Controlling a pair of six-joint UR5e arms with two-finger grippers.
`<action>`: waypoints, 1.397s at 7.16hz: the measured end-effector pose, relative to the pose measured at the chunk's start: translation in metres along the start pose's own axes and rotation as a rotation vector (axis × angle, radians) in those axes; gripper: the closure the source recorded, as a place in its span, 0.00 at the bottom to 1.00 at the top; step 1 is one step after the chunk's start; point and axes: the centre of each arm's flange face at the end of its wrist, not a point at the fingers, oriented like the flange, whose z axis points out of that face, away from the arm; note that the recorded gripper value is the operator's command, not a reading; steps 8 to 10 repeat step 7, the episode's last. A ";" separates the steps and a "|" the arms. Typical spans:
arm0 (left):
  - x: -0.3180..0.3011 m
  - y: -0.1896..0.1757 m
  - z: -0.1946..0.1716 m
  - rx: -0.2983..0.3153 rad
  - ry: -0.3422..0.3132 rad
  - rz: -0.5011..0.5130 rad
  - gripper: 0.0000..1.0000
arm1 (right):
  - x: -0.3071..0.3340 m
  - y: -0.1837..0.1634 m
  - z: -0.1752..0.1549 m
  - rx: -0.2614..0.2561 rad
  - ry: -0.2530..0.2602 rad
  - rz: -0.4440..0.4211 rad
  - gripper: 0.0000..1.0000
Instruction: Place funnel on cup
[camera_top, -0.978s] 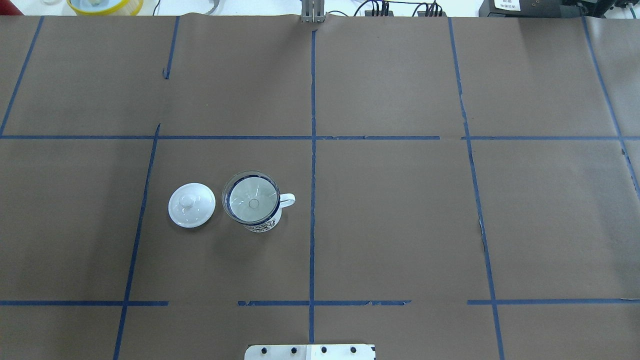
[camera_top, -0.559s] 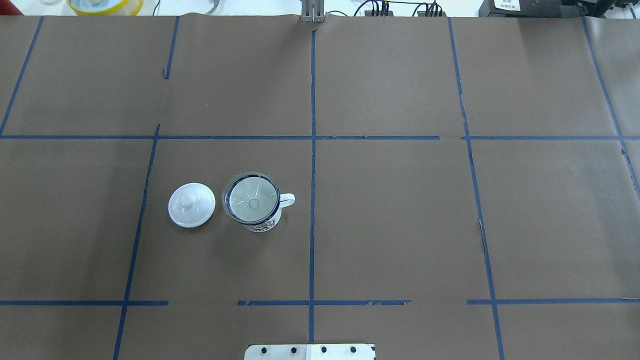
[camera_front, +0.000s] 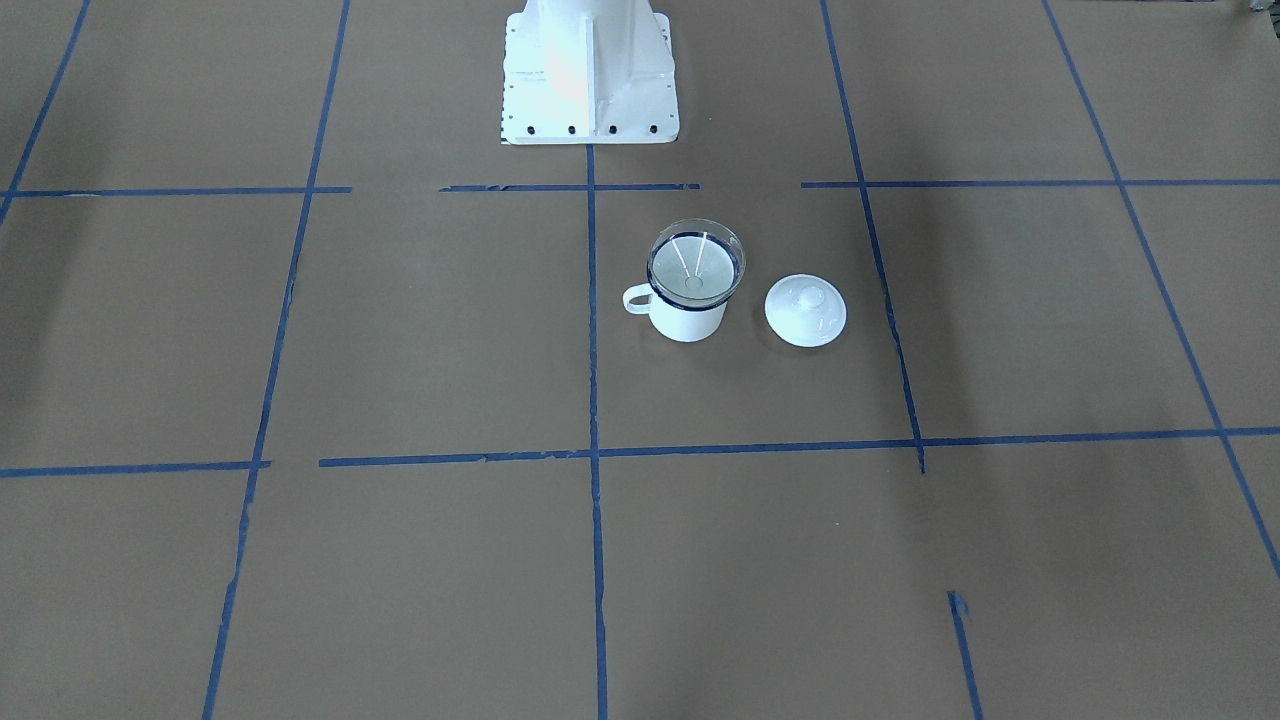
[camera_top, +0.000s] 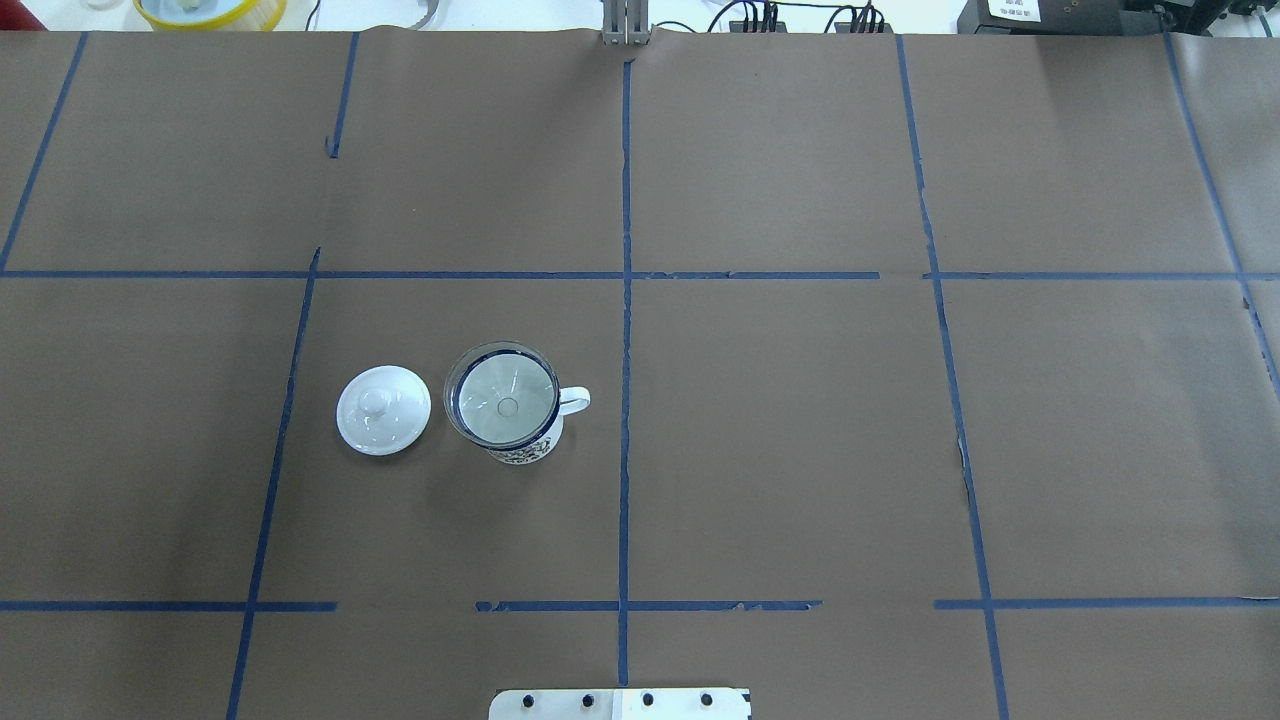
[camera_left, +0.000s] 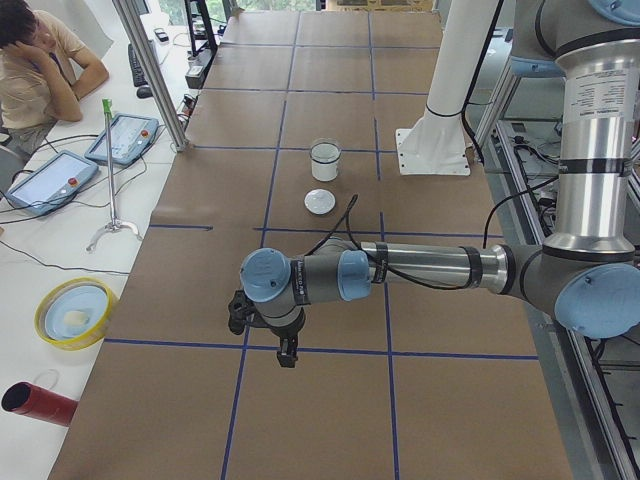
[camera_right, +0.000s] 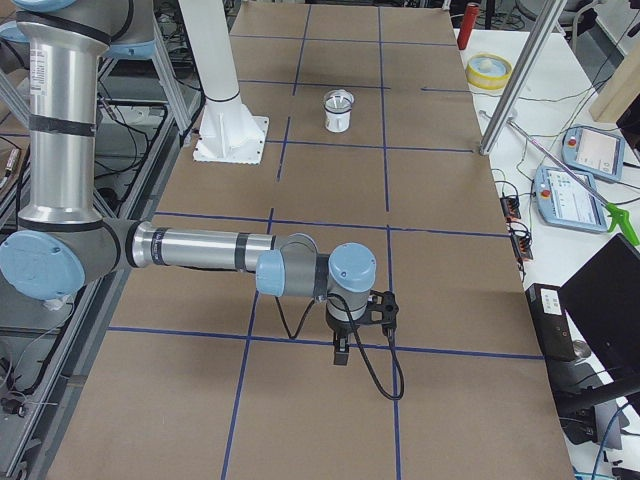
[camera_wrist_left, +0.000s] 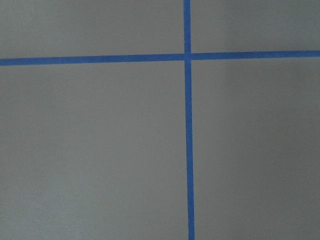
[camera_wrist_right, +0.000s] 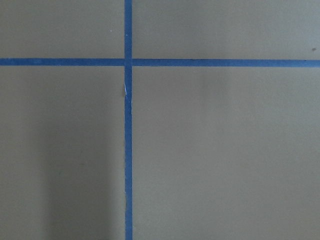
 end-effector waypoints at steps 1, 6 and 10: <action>0.001 -0.002 -0.002 0.005 -0.001 0.005 0.00 | 0.000 0.000 0.000 0.000 0.000 0.000 0.00; 0.003 -0.003 -0.003 0.009 -0.002 0.007 0.00 | 0.000 0.000 0.000 0.000 0.000 0.000 0.00; 0.003 -0.003 -0.003 0.010 -0.002 0.007 0.00 | 0.000 0.000 0.000 0.000 0.000 0.000 0.00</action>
